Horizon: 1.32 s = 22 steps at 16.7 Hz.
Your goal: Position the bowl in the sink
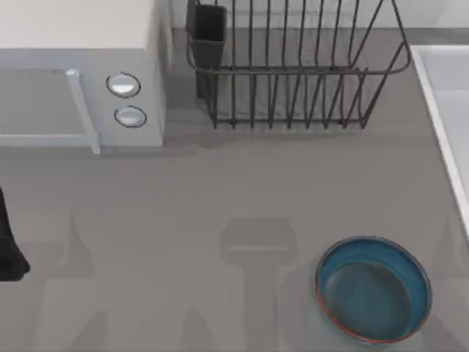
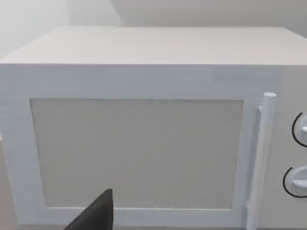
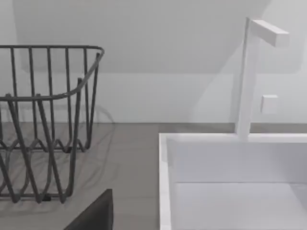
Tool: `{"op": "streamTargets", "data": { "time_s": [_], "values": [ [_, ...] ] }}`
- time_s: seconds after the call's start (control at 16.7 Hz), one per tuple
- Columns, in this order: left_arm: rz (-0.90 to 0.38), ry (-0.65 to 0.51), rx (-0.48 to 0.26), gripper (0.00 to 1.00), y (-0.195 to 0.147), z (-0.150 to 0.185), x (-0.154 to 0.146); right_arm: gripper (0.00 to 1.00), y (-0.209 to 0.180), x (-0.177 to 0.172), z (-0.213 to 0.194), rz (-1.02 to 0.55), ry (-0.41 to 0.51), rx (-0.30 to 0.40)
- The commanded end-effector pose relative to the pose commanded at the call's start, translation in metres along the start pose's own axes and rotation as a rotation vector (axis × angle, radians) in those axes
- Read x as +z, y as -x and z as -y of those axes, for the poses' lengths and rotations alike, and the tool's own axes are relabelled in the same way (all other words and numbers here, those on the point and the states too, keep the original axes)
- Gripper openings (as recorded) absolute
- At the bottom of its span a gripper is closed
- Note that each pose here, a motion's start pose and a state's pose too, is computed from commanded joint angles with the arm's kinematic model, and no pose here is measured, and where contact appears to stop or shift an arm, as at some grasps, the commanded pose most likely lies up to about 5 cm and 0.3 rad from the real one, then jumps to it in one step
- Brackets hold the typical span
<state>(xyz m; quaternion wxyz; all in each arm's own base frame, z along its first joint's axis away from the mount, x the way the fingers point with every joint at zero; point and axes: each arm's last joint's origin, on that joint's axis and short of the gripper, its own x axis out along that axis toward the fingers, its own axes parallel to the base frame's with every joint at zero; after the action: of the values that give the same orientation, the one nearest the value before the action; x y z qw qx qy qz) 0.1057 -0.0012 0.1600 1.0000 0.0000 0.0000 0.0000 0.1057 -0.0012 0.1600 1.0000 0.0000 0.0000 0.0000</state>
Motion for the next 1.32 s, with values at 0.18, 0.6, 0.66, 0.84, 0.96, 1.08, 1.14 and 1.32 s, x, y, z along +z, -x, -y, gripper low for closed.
{"op": "streamTargets", "data": {
  "time_s": [0.18,0.6,0.66,0.84,0.96,1.08,1.14,1.32],
  "values": [
    [0.0,0.0,0.0,1.0,0.0,0.0,0.0,1.0,0.0,0.0,0.0,-0.015,-0.004,0.001],
    [0.0,0.0,0.0,1.0,0.0,0.0,0.0,1.0,-0.011,0.025,-0.01,-0.366,-0.086,0.061],
    [0.0,0.0,0.0,1.0,0.0,0.0,0.0,1.0,-0.015,0.032,-0.013,-0.437,-0.097,0.073],
    [0.0,0.0,0.0,1.0,0.0,0.0,0.0,1.0,-0.031,0.051,-0.025,-0.67,-0.122,0.099],
    [0.0,0.0,0.0,1.0,0.0,0.0,0.0,1.0,-0.046,0.062,-0.035,-0.835,-0.127,0.107],
    [0.0,0.0,0.0,1.0,0.0,0.0,0.0,1.0,-0.062,0.07,-0.048,-1.0,-0.122,0.103],
    [0.0,0.0,0.0,1.0,0.0,0.0,0.0,1.0,-0.071,0.073,-0.055,-1.079,-0.115,0.098],
    [0.0,0.0,0.0,1.0,0.0,0.0,0.0,1.0,-0.095,0.076,-0.076,-1.294,-0.083,0.067]
  ]
}}
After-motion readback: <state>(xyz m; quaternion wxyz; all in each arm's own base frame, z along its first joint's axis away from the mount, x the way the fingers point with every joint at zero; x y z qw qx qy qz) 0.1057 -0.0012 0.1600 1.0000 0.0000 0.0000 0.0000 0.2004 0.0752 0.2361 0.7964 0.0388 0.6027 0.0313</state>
